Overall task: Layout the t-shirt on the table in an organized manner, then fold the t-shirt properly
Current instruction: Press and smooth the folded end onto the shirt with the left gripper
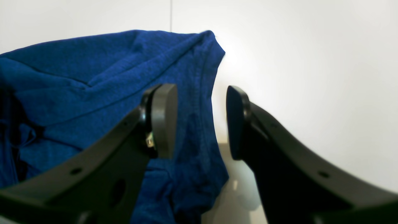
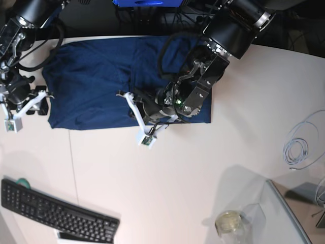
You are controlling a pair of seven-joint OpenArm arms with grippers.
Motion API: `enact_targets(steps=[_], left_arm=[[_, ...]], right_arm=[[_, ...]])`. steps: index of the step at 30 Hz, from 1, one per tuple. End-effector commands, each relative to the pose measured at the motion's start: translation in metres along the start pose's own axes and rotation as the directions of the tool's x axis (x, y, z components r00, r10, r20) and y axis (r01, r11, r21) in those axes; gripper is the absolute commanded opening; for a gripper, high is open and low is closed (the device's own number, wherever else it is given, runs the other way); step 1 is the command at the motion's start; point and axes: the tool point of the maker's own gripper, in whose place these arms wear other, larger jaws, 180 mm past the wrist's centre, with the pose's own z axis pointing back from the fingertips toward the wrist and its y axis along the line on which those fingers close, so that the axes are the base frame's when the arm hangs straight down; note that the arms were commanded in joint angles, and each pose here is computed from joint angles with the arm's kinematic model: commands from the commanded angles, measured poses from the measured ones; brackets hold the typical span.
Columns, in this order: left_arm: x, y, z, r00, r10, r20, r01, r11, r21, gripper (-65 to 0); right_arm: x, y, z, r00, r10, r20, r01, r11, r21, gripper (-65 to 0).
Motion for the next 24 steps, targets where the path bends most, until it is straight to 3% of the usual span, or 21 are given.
enact_targets(steps=[1, 9, 17, 24], left_arm=[[0.030, -0.003, 0.006, 0.997, -0.020, 0.073, 0.020, 1.000, -0.009, -65.0], [0.074, -0.021, 0.029, 0.979, -0.075, 0.187, 0.084, 0.996, -0.037, -65.0], [-0.024, -0.005, 0.047, 0.997, -0.072, -0.027, 0.071, 0.997, -0.020, -65.0], [-0.054, 0.008, 0.045, 0.994, -0.049, -0.100, 0.050, 0.999, 0.005, -65.0]], right_arm=[[0.015, -0.002, 0.003, 0.999, 0.010, 0.049, -0.009, 1.000, -0.001, -40.5], [0.014, -0.002, 0.003, 0.999, 0.009, 0.047, -0.009, 1.000, -0.001, -40.5], [0.013, -0.003, 0.003, 0.999, 0.008, 0.046, -0.008, 1.000, -0.002, -40.5], [0.010, -0.001, 0.001, 0.999, 0.002, 0.037, -0.002, 1.000, 0.005, -40.5]])
